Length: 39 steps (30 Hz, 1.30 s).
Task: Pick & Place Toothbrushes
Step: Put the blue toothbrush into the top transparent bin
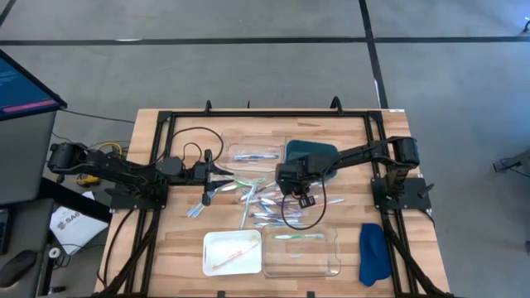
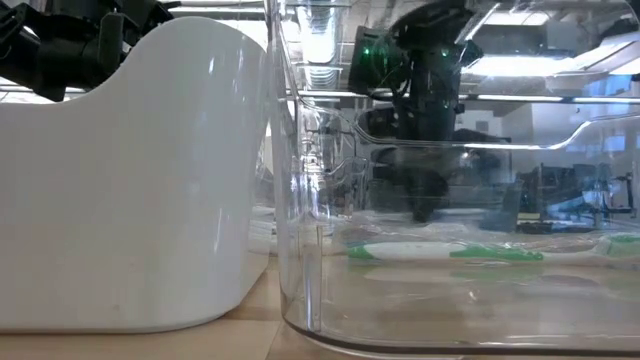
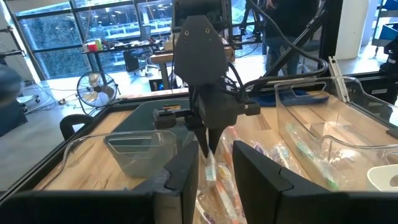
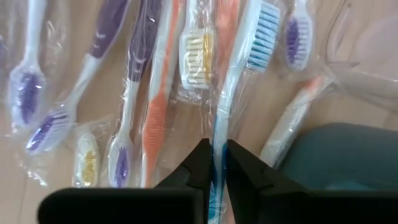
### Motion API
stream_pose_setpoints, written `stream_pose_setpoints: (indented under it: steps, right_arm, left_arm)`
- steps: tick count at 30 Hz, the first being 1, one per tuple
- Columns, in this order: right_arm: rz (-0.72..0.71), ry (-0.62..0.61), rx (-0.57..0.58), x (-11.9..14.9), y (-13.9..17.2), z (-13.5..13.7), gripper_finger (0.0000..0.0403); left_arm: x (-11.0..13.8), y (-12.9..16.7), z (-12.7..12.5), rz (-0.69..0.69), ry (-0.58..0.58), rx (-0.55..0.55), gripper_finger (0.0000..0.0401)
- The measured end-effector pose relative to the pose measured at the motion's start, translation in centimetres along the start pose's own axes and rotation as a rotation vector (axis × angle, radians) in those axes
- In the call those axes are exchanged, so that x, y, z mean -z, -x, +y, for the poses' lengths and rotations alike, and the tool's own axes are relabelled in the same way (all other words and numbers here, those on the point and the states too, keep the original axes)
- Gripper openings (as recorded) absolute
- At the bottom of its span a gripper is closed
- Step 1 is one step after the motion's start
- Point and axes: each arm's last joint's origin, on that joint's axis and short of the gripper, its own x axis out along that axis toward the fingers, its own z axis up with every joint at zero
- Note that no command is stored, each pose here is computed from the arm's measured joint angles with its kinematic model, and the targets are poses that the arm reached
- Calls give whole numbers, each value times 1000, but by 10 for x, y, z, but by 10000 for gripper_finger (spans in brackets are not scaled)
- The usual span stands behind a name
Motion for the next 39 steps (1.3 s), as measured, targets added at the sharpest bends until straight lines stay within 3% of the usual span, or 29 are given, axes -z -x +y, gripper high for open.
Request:
stream_pose_setpoints:
  steps: [12, 18, 25, 29, 34, 39]
  right_arm:
    - [0, 5, 2, -6, 11, -3, 36]
    - [-17, 24, 10, -16, 29, -11, 21]
    - [-47, 57, 25, -28, 54, -20, 43]
    - [-60, 90, 30, -34, 72, -22, 27]
    - [-152, 144, 78, -47, 94, -32, 17]
    - [-293, 189, 161, -61, 110, -43, 44]
  left_arm:
    - [0, 0, 0, 4, 7, 4, 94]
    - [0, 0, 0, 4, 7, 3, 94]
    - [0, 0, 0, 5, 7, 0, 94]
    - [1, 0, 0, 7, 7, -1, 94]
    - [1, 0, 1, 13, 16, -40, 94]
    - [1, 0, 2, 19, 33, -87, 94]
